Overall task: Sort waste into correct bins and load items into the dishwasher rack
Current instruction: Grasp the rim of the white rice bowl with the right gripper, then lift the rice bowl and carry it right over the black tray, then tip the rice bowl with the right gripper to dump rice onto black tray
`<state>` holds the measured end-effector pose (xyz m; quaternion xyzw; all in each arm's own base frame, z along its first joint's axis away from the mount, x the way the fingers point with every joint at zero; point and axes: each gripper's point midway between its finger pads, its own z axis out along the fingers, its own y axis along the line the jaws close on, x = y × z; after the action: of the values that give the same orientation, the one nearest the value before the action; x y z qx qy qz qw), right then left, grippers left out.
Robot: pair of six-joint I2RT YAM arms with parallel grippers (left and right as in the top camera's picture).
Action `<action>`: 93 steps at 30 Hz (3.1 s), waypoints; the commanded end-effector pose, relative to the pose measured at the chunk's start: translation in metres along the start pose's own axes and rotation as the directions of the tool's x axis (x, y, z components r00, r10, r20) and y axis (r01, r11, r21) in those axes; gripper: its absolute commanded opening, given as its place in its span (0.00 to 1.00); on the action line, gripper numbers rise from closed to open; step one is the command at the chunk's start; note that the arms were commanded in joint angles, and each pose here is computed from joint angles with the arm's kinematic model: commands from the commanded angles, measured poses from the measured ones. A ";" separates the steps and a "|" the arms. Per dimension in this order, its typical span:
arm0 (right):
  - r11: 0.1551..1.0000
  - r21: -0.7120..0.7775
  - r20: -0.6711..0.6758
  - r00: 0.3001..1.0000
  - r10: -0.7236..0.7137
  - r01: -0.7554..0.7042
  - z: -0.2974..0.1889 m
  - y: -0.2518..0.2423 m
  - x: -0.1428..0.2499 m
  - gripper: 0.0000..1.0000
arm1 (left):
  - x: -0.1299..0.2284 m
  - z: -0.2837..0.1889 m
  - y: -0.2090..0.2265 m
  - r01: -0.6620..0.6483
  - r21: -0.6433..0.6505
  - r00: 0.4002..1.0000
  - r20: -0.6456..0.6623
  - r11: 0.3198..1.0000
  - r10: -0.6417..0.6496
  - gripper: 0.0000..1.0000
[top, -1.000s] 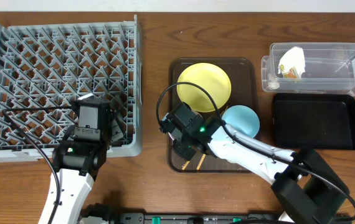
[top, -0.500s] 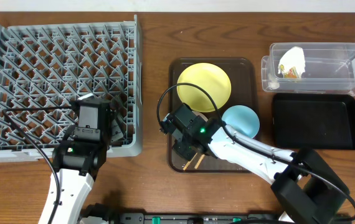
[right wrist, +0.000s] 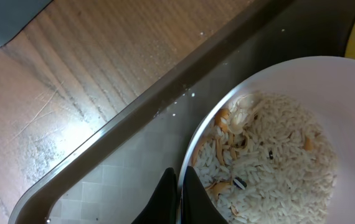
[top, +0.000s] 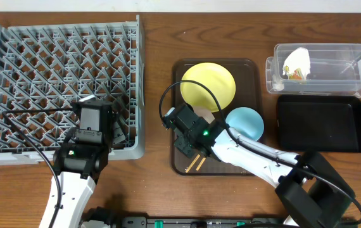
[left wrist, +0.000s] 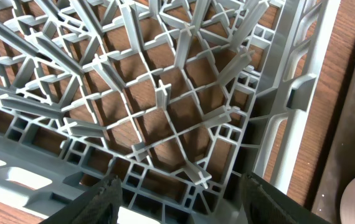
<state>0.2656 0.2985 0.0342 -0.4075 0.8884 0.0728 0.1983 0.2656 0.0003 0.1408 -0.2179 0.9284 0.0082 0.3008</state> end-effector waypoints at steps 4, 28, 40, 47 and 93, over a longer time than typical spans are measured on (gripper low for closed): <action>0.997 0.040 0.068 0.996 0.059 -0.062 -0.016 -0.021 -0.027 0.01 | -0.006 -0.002 0.003 0.011 -0.017 1.000 0.021 1.000 -0.011 0.64; 0.793 -0.007 0.238 0.770 0.592 -0.609 -0.138 -0.180 -0.027 0.01 | -0.007 -0.002 0.003 0.012 -0.017 1.000 0.022 1.000 -0.011 0.64; 0.643 -0.082 0.140 0.630 0.764 -0.761 -0.139 -0.214 0.028 0.01 | -0.008 -0.002 0.002 0.013 -0.014 1.000 0.027 1.000 -0.013 0.64; 0.599 -0.073 0.095 0.592 0.800 -0.797 -0.141 -0.219 0.049 0.01 | -0.009 -0.002 0.001 0.014 -0.011 0.999 0.030 1.000 -0.014 0.64; 0.409 -0.839 0.348 0.223 0.911 -0.360 -0.219 -0.255 0.132 0.01 | -0.009 -0.002 0.001 0.014 -0.011 0.999 0.031 1.000 -0.014 0.64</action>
<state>0.3250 -0.0231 0.1705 0.0982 0.7388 0.5710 0.3442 0.2679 0.0001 0.1422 -0.2182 0.9268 0.0066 0.3056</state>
